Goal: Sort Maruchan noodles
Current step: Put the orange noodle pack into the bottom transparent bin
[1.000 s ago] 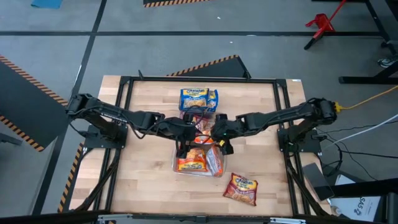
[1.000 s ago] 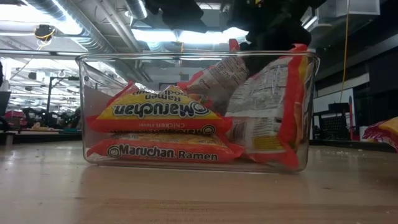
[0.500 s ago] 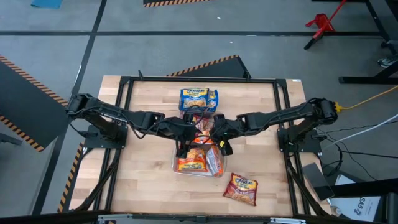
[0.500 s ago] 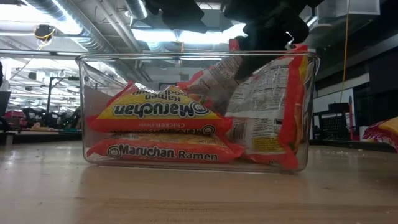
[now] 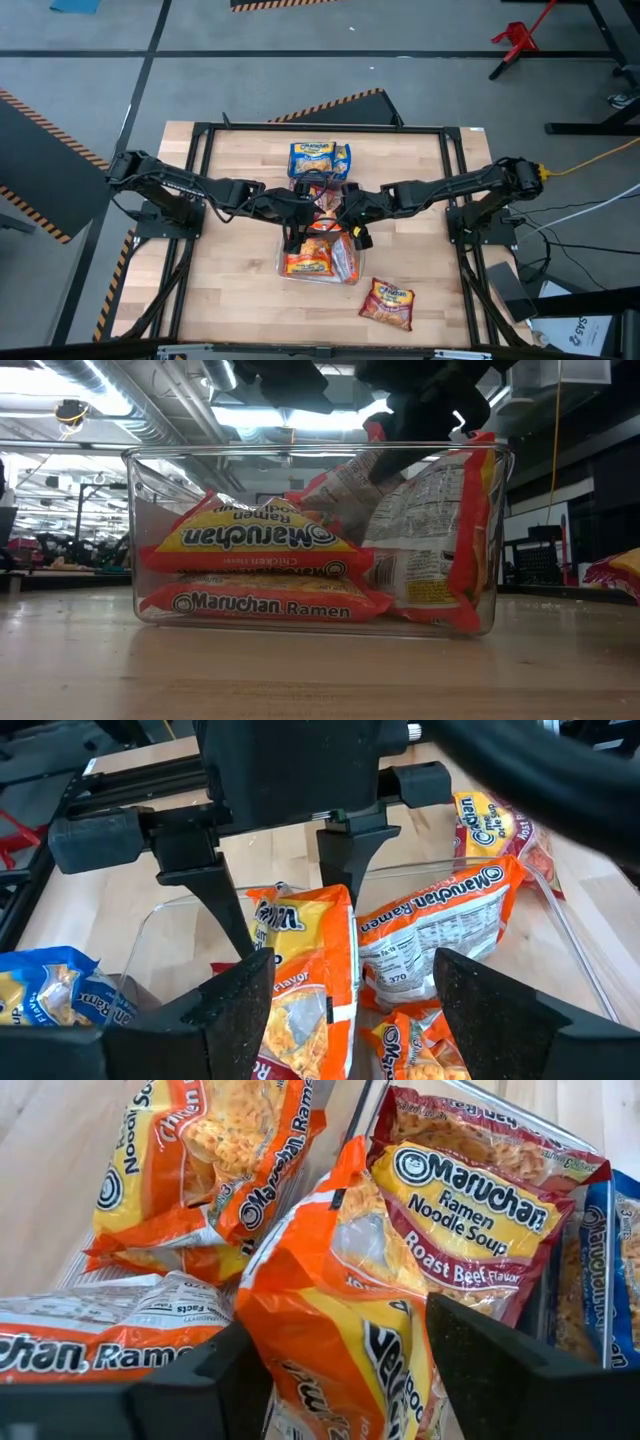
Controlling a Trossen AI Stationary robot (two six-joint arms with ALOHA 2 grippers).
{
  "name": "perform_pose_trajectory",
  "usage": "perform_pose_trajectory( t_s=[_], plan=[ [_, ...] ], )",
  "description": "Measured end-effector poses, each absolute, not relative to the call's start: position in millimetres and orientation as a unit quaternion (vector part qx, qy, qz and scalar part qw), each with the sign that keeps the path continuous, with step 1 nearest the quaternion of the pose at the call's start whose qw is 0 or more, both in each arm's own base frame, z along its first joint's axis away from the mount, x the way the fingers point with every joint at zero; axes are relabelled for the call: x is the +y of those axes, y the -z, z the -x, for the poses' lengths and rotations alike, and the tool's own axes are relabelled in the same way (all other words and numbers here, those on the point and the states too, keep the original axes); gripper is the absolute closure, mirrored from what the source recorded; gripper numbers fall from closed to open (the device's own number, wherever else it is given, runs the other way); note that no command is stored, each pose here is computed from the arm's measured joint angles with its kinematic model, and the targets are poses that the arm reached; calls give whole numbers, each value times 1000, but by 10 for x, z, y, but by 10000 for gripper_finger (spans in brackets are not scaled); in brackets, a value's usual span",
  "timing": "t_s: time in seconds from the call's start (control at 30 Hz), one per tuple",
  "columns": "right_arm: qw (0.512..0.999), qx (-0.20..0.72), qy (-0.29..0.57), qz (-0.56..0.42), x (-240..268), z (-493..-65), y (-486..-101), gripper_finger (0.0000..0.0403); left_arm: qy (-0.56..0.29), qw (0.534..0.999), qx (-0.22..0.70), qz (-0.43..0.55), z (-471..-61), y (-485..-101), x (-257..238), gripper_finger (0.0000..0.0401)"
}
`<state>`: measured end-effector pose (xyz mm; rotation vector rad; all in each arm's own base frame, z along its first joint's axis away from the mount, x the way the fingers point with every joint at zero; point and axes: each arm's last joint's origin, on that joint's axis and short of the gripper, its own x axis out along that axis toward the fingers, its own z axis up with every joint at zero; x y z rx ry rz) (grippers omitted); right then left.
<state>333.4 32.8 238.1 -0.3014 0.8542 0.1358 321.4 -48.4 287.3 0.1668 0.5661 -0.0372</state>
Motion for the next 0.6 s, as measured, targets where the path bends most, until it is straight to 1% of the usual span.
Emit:
perform_pose_trajectory(
  t_s=[0.23,0.3,0.4,0.5,0.57,0.6],
  plan=[
    [894,417,-69,150,329,-3347,-2349,226,18,957,279,-82,-3214,-2873,-484,134],
    [892,419,-70,154,329,-3350,-2339,249,18,957,279,-82,-3214,-2873,-484,134],
    [890,422,-58,161,322,-3362,-2318,300,18,957,279,-82,-3215,-2873,-483,134],
    [890,421,-51,170,316,-3364,-2323,366,18,957,279,-82,-3214,-2873,-483,134],
    [888,420,-53,178,315,-3359,-2330,391,16,957,279,-82,-3214,-2873,-483,134],
    [889,418,-51,180,314,-3356,-2341,392,11,957,279,-83,-3214,-2873,-480,134]
  ],
)
